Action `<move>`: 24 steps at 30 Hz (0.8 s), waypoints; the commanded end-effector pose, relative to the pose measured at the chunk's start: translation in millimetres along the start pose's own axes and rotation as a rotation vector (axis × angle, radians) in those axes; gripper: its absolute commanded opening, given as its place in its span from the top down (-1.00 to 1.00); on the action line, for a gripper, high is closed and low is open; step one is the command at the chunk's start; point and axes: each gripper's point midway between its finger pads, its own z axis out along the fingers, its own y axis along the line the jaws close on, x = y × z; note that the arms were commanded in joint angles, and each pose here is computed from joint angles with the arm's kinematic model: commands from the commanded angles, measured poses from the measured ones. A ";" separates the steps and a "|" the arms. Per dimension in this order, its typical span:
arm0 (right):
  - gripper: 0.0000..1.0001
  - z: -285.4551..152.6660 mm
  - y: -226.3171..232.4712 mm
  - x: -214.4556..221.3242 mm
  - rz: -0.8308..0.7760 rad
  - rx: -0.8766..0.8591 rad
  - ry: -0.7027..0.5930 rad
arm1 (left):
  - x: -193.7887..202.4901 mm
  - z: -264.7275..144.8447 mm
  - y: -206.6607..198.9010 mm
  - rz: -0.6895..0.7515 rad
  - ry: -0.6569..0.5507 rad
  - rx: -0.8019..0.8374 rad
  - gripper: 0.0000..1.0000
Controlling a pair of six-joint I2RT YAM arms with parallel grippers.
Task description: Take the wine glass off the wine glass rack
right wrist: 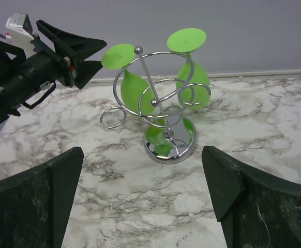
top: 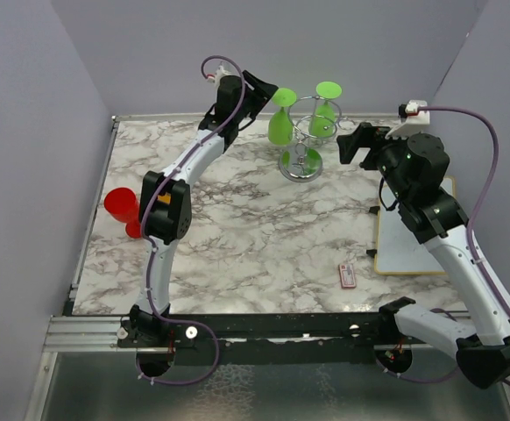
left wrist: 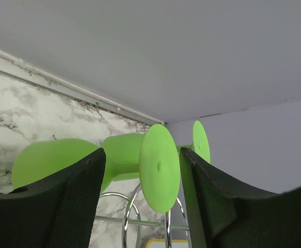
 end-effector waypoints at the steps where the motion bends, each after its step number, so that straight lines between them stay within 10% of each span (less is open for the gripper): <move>1: -0.99 -3.3 -2.3 -10.8 -0.001 0.008 -0.046 | -2.5 4.3 -4.4 0.013 -0.015 -0.003 -0.18; 24: -0.99 0.1 -2.1 -5.4 0.001 0.005 -0.039 | 11.3 5.3 -8.8 0.008 0.042 0.023 0.35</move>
